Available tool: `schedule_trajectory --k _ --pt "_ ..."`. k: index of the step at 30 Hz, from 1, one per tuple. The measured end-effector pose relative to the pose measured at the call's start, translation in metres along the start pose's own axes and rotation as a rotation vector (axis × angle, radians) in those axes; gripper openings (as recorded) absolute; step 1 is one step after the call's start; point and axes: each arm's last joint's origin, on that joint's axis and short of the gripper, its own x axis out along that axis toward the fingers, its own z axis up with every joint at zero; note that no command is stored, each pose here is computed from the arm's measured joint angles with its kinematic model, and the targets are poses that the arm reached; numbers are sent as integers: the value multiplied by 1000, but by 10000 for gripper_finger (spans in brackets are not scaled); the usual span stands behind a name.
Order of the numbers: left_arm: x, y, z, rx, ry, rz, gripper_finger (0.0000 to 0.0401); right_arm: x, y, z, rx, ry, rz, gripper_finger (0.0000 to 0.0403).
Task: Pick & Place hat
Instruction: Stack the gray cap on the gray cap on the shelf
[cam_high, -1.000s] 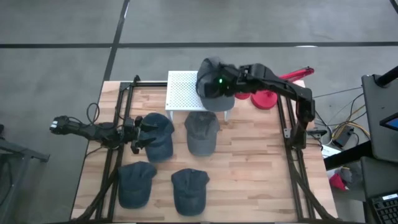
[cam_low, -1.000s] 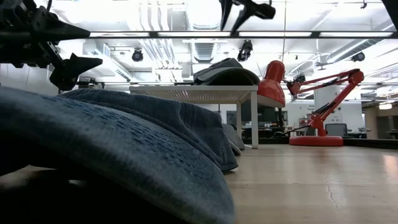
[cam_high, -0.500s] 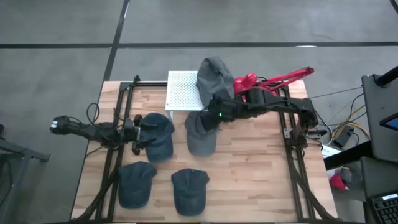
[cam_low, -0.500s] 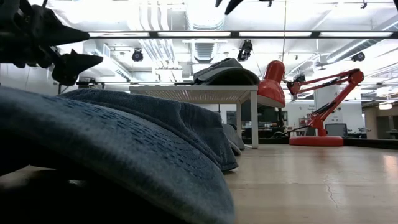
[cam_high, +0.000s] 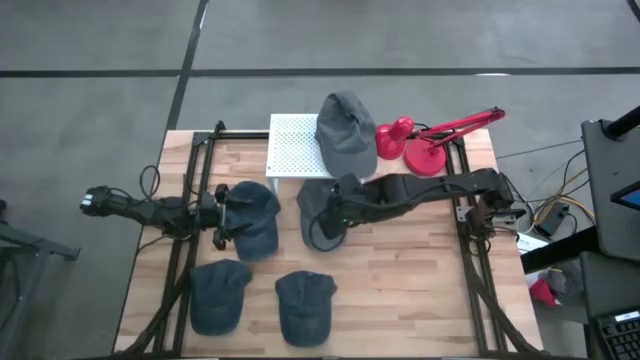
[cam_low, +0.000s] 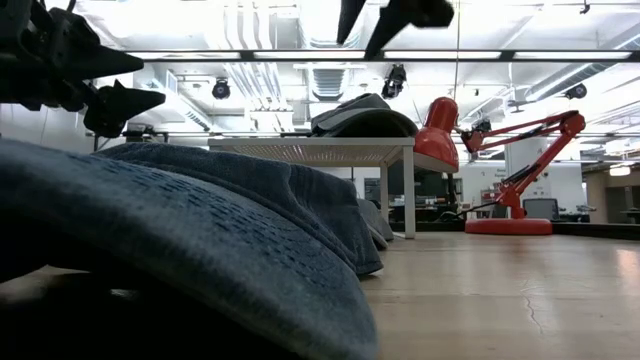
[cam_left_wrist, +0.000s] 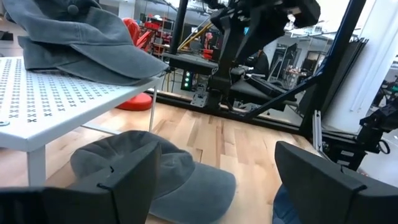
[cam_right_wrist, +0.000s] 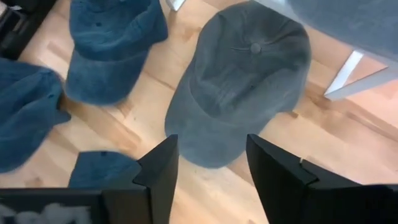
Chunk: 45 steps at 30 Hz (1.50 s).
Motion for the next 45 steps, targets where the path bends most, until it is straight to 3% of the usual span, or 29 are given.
schedule_trajectory --k 11,15,21,29,36,45 --pt "0 0 0 11 5 1 317 59 6 -14 103 -61 125 265" --pt "0 0 0 11 4 1 317 77 -2 -15 121 -68 114 280" --pt "0 0 -1 14 6 1 317 98 -16 -20 124 -52 59 282" --pt "0 0 -1 14 8 2 317 125 -24 -25 170 -87 106 274" --pt "0 0 -1 18 12 3 317 140 -41 -21 214 -80 47 276" --pt "0 0 -1 25 11 2 317 155 -56 -36 259 -46 -8 275"
